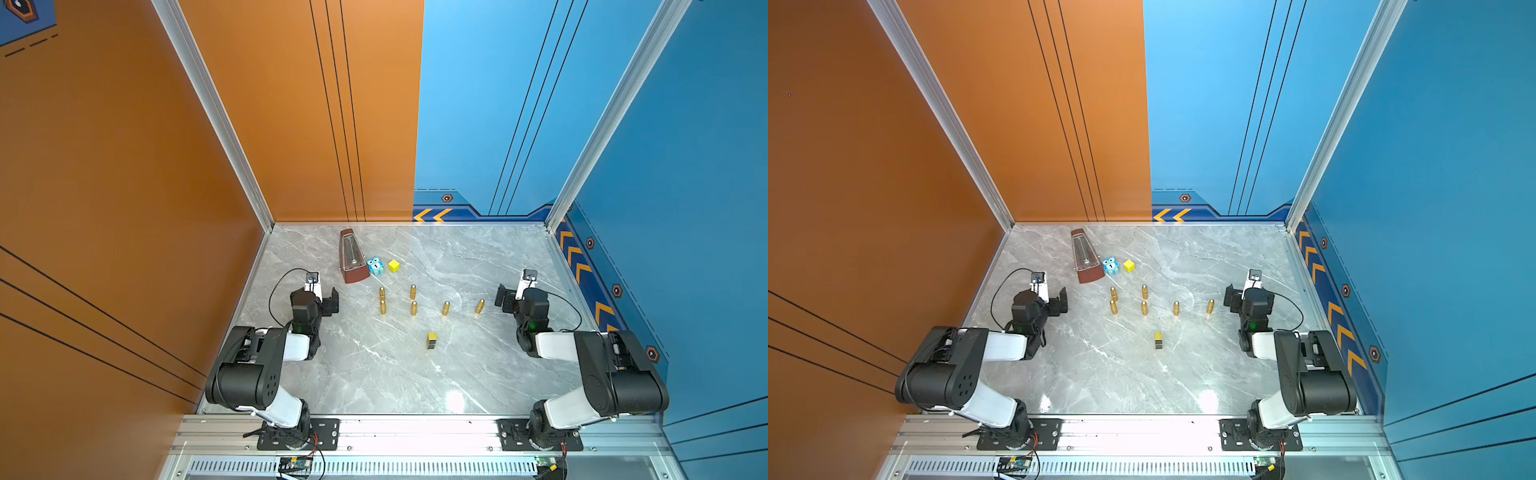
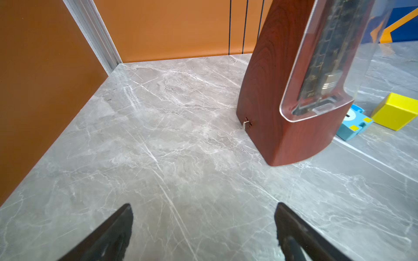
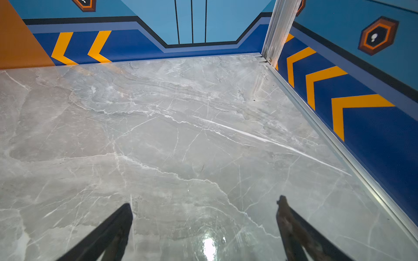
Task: Open the lipstick cap
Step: Pick up the lipstick at the center of the board.
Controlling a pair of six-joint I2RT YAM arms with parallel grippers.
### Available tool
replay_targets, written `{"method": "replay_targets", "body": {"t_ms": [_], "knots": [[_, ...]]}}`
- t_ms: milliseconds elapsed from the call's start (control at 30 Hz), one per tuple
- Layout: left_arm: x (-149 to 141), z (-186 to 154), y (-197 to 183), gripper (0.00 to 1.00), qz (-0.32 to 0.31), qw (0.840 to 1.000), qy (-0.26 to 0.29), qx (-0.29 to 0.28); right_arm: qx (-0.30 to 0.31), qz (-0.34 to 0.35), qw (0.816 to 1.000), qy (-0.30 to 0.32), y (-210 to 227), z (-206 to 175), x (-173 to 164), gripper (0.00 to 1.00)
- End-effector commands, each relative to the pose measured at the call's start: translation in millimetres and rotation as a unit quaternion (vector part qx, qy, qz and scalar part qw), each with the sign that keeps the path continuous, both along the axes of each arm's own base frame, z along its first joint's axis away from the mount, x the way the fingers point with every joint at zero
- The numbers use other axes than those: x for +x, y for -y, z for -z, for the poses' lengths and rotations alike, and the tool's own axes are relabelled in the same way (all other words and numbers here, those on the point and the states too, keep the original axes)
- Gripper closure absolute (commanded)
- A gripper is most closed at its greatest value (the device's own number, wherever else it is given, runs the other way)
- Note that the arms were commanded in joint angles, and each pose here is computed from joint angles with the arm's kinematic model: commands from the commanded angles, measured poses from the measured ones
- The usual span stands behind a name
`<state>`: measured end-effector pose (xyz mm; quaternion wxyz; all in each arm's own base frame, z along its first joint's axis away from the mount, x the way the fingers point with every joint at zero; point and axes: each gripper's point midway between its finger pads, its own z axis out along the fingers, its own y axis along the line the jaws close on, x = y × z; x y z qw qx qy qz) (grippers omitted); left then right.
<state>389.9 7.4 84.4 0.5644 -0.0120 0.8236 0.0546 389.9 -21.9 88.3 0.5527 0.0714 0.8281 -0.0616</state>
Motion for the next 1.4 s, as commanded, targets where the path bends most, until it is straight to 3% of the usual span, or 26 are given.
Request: {"method": "replay_targets", "body": {"t_ms": [0, 600, 833, 967, 1100, 1367], "knots": [[-1, -6, -9, 0.01, -0.028, 1.0, 0.009, -0.003, 0.0, -0.007, 1.0, 0.004, -2, -2, 1, 0.0], [0, -6, -7, 0.01, -0.023, 1.0, 0.009, -0.003, 0.0, -0.007, 1.0, 0.005, -2, -2, 1, 0.0], [1, -5, 12, 0.01, 0.036, 0.999, 0.006, -0.001, 0.0, -0.007, 1.0, 0.004, -2, -2, 1, 0.0], [3, -5, 7, 0.01, 0.021, 1.0, 0.006, -0.002, 0.0, -0.007, 1.0, 0.004, -2, -2, 2, 0.0], [0, -6, -11, 0.01, -0.034, 0.999, 0.01, -0.002, 0.005, -0.021, 1.0, -0.002, -5, -2, 4, 0.0], [-21, -44, -19, 0.02, -0.058, 0.996, 0.066, -0.004, 0.015, 0.0, 0.999, -0.043, 2, -30, 8, 0.0]]}}
